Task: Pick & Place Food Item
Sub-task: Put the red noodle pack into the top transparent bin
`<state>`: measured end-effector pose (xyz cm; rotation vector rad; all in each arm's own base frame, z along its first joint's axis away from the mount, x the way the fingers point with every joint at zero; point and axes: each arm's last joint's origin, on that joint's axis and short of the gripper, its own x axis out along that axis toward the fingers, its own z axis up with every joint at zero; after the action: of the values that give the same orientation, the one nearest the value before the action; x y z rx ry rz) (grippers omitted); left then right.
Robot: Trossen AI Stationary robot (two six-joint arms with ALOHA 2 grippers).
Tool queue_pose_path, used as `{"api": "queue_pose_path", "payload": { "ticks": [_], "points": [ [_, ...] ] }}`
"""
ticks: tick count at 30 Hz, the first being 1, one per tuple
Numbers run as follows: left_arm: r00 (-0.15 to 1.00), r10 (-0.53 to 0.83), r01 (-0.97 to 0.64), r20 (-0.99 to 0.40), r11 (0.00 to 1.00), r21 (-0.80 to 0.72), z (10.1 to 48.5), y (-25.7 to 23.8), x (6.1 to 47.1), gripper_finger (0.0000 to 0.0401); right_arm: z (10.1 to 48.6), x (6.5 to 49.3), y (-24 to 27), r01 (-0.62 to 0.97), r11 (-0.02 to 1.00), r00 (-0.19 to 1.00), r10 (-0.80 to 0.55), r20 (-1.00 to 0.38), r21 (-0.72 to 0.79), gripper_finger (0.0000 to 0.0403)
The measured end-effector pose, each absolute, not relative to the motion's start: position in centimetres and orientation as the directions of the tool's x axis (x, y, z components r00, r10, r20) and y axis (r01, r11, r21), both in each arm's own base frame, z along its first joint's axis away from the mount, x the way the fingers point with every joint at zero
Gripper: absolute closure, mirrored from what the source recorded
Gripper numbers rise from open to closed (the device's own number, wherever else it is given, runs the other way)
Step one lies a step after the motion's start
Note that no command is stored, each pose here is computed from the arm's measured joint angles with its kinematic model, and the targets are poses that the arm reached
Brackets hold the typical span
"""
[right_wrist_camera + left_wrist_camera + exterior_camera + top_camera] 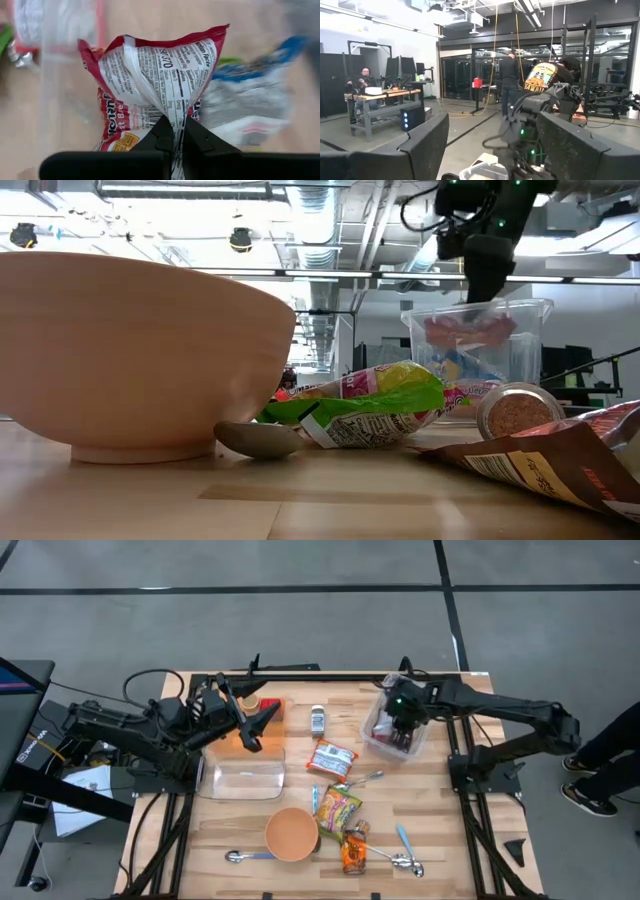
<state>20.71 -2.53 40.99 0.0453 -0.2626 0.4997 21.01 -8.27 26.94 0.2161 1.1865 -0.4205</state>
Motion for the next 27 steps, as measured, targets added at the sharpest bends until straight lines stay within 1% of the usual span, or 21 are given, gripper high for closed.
{"api": "queue_pose_path", "payload": {
  "ticks": [2,7,10,18,21,27],
  "points": [
    [0.844,0.468,-0.478,0.261,0.878,-0.026,41.0,-2.5,20.7,0.0105,26.2,21.3,-8.2,0.409,0.912,0.295,-0.172,-0.94,-0.038,0.0394],
    [0.844,0.47,-0.479,0.26,0.877,-0.028,41.0,-2.5,20.7,0.0105,24.4,21.5,-8.0,0.387,0.921,0.268,-0.151,-0.951,-0.037,0.0393],
    [0.843,0.471,-0.481,0.26,0.876,-0.029,41.0,-2.5,20.7,0.0105,24.1,21.4,-8.1,0.394,0.918,0.263,-0.15,-0.953,-0.036,0.0382],
    [0.836,0.485,-0.494,0.257,0.869,-0.033,41.0,-2.5,20.7,0.0105,24.0,21.4,-8.3,0.413,0.911,0.276,-0.135,-0.952,-0.01,0.0325],
    [0.835,0.487,-0.496,0.256,0.868,-0.034,41.0,-2.5,20.7,0.0105,24.2,21.2,-8.2,0.416,0.909,0.286,-0.128,-0.95,0.003,0.0297],
    [0.835,0.487,-0.496,0.256,0.868,-0.034,41.0,-2.5,20.7,0.0105,25.8,20.2,-7.9,0.442,0.896,0.369,-0.129,-0.92,0.052,0.0234]
  ]
}}
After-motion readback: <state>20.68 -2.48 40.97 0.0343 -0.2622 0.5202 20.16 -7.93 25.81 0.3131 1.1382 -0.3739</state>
